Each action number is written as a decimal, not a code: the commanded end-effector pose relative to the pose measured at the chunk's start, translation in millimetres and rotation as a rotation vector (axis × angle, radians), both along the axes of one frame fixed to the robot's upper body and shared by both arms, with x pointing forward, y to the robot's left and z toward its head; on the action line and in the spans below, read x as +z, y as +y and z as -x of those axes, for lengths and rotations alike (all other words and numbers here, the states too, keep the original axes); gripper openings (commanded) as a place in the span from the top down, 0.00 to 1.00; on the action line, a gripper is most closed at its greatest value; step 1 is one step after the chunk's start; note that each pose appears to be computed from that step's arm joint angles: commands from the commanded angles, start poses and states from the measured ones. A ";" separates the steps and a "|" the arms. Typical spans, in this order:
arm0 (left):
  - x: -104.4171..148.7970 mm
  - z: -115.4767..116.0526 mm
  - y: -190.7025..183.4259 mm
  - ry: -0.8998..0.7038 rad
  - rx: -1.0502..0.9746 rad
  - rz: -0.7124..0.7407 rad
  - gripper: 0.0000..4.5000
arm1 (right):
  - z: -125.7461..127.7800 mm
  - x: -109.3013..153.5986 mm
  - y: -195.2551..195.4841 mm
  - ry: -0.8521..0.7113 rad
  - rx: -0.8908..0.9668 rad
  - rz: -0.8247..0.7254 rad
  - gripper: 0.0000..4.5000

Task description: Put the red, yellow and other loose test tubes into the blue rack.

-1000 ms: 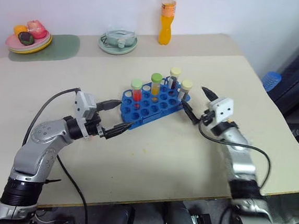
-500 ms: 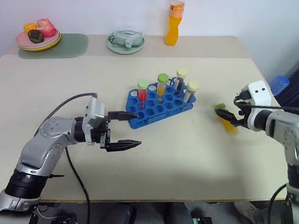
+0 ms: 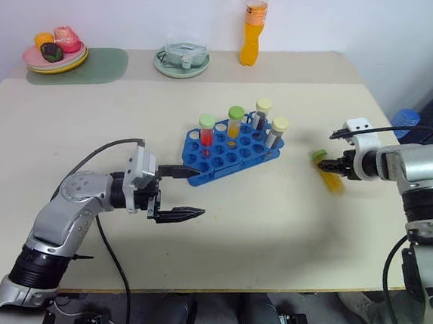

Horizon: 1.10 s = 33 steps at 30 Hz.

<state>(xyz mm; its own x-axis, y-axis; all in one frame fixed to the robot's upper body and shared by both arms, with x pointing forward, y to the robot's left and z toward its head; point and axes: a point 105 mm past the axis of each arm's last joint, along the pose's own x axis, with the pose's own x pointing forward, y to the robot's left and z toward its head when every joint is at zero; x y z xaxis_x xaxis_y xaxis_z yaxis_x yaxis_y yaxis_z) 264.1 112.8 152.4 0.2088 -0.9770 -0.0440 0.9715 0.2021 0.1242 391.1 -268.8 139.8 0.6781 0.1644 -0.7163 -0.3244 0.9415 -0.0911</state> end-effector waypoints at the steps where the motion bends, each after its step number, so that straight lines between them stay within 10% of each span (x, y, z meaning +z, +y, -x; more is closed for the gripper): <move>1: 8.9 2.8 1.7 -0.048 0.014 -0.002 0.00 | -6.0 4.3 -4.2 -0.014 0.014 0.055 0.82; 12: 10.2 1.9 4.7 -0.045 0.046 0.015 0.00 | -1.6 37.6 7.3 -0.128 0.187 0.071 0.85; 22: 10.7 -4.9 5.9 -0.057 0.063 0.019 0.00 | 82.3 61.3 100.7 -0.378 0.820 -0.239 0.85; 33: 17.7 -27.0 18.1 -0.114 0.228 0.094 0.00 | 57.0 94.4 173.6 -1.024 0.777 -0.533 0.85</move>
